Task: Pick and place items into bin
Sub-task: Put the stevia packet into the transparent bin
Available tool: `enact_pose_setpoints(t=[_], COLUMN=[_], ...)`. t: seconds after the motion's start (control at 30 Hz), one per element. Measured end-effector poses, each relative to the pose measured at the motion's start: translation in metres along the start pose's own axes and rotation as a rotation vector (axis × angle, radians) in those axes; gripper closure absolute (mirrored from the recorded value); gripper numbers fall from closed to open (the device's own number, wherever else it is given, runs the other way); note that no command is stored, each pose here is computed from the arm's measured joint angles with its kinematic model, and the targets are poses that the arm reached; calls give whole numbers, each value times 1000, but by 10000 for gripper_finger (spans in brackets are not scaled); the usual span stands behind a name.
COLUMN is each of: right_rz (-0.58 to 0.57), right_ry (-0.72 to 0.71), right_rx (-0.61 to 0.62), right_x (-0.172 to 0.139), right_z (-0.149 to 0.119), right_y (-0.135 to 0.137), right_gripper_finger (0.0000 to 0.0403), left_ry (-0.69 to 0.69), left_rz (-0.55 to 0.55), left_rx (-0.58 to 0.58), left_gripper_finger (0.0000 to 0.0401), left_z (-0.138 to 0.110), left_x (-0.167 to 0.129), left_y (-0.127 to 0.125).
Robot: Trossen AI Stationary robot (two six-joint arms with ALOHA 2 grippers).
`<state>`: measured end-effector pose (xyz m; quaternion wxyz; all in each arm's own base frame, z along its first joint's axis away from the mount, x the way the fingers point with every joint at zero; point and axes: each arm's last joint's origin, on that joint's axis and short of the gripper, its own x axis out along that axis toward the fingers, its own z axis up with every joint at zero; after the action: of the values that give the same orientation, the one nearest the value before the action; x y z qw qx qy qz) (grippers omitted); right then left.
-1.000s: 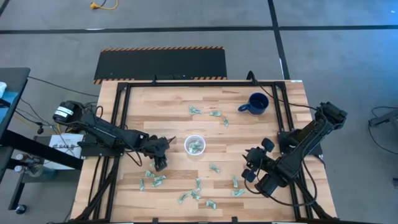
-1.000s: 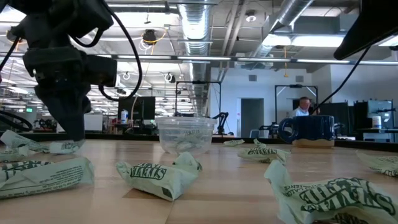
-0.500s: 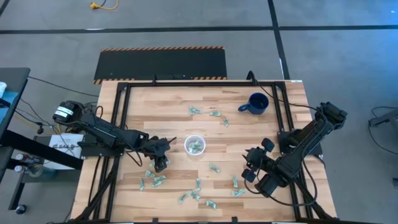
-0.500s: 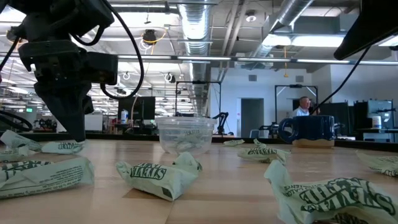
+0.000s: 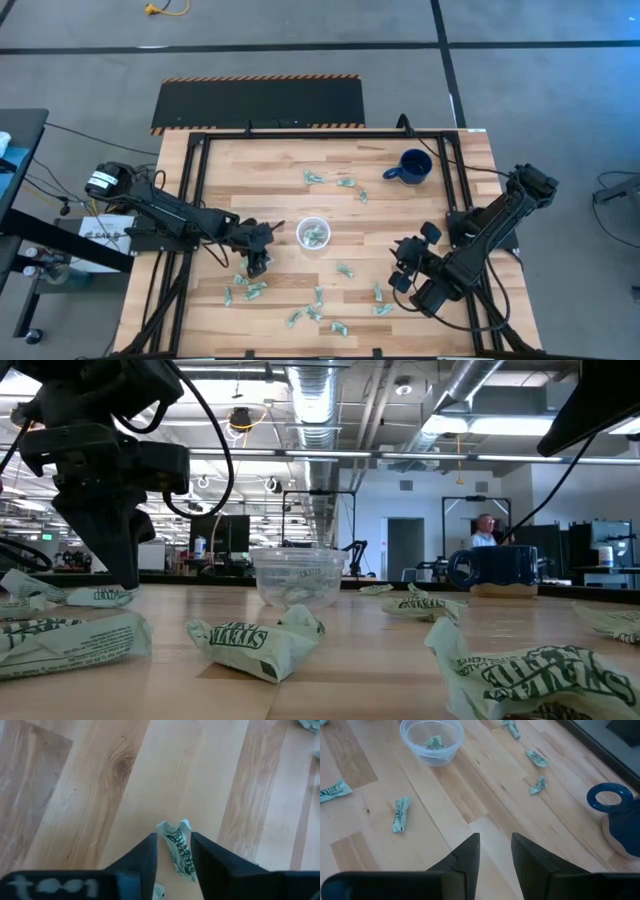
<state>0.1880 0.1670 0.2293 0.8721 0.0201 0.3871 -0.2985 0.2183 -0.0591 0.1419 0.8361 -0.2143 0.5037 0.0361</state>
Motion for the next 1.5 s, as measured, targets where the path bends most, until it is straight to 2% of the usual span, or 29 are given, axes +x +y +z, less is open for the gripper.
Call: enact_pose_setpoints(t=[0.17, 0.37, 0.63, 0.87, 1.13, 1.27, 1.5], right_rz=[0, 3, 12, 15, 15, 15, 9], right_ry=[0, -1, -3, -3, -2, -2, -1], right_rx=[0, 3, 13, 15, 15, 16, 9], right_x=[0, 0, 0, 0, 0, 0, 3], right_z=[0, 0, 0, 0, 0, 0, -3], right_y=[0, 0, 2, 2, 2, 2, 1], right_gripper_finger=[296, 296, 296, 296, 296, 296, 296], left_ry=[-1, -13, -46, 20, 31, 14, -17], left_rz=[1, 18, 60, 92, 122, 166, 229], left_rx=[-20, -37, -20, -13, 15, 7, 5], left_gripper_finger=[259, 242, 238, 238, 239, 253, 320], left_z=[0, -4, -11, -17, -12, -12, -12], left_x=[0, 0, 1, 19, 19, 18, 18], left_y=[0, -6, -13, -14, -18, -17, -14])
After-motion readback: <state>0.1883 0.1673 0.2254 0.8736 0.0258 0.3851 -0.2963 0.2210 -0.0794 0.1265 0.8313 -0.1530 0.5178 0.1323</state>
